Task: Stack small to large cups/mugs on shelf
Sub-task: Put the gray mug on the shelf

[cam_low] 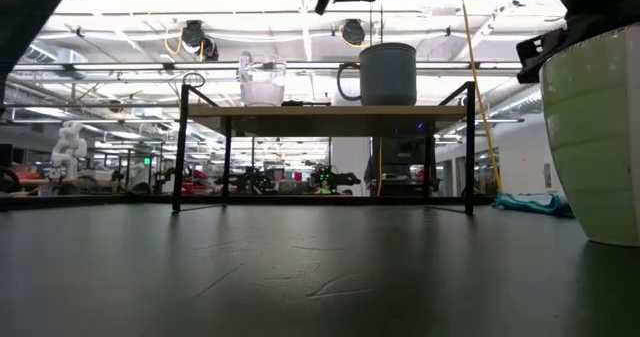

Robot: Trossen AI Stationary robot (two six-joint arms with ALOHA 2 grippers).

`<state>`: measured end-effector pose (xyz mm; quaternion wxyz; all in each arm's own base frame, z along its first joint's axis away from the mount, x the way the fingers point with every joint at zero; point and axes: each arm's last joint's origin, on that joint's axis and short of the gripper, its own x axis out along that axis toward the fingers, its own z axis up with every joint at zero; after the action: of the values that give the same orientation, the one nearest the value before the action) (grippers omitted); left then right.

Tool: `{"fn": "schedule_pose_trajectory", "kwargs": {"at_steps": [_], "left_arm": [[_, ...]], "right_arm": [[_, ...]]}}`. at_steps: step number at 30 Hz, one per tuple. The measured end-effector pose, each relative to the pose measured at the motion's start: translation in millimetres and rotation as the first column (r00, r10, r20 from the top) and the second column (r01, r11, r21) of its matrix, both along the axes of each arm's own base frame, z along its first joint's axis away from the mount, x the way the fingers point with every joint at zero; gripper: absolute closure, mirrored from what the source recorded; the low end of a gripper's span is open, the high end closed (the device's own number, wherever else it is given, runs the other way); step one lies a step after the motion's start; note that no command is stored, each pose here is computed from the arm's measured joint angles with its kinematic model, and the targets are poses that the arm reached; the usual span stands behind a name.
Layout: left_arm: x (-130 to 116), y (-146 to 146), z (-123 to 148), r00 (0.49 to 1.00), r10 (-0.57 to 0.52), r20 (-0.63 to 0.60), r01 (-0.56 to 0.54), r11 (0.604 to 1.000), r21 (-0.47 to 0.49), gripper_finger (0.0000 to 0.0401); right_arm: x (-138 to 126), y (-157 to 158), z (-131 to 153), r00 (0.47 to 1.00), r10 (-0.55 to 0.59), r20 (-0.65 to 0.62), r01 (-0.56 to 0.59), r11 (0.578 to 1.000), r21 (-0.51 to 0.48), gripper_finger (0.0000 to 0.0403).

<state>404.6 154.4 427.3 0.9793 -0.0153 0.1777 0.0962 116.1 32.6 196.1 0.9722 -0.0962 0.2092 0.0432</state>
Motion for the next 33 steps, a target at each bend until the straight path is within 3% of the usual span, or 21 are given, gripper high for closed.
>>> {"fn": "schedule_pose_trajectory", "kwargs": {"at_steps": [10, 18, 26, 33], "left_arm": [[11.1, 22.1, -21.8, 0.997, -0.041, -0.071, 0.033, 0.994, -0.107, 0.0394], [9.6, 10.1, -32.3, 0.974, -0.097, -0.203, 0.087, 0.995, -0.058, 0.0394], [8.0, -10.1, -43.7, 0.916, -0.153, -0.372, 0.175, 0.984, 0.026, 0.0392], [2.8, -13.0, -49.7, 0.881, -0.16, -0.445, 0.173, 0.985, -0.01, 0.0326]], "right_arm": [[-1.2, -0.4, 1.1, 1.0, 0.0, 0.018, 0.0, 1.0, 0.007, 0.0403], [-1.2, -0.4, 1.1, 1.0, -0.001, 0.018, 0.001, 1.0, 0.009, 0.0403], [-1.8, -0.6, -0.3, 1.0, -0.017, 0.0, 0.017, 0.999, 0.04, 0.0403], [-1.8, -0.5, -0.3, 1.0, -0.016, -0.001, 0.016, 0.999, 0.044, 0.0403]]}}
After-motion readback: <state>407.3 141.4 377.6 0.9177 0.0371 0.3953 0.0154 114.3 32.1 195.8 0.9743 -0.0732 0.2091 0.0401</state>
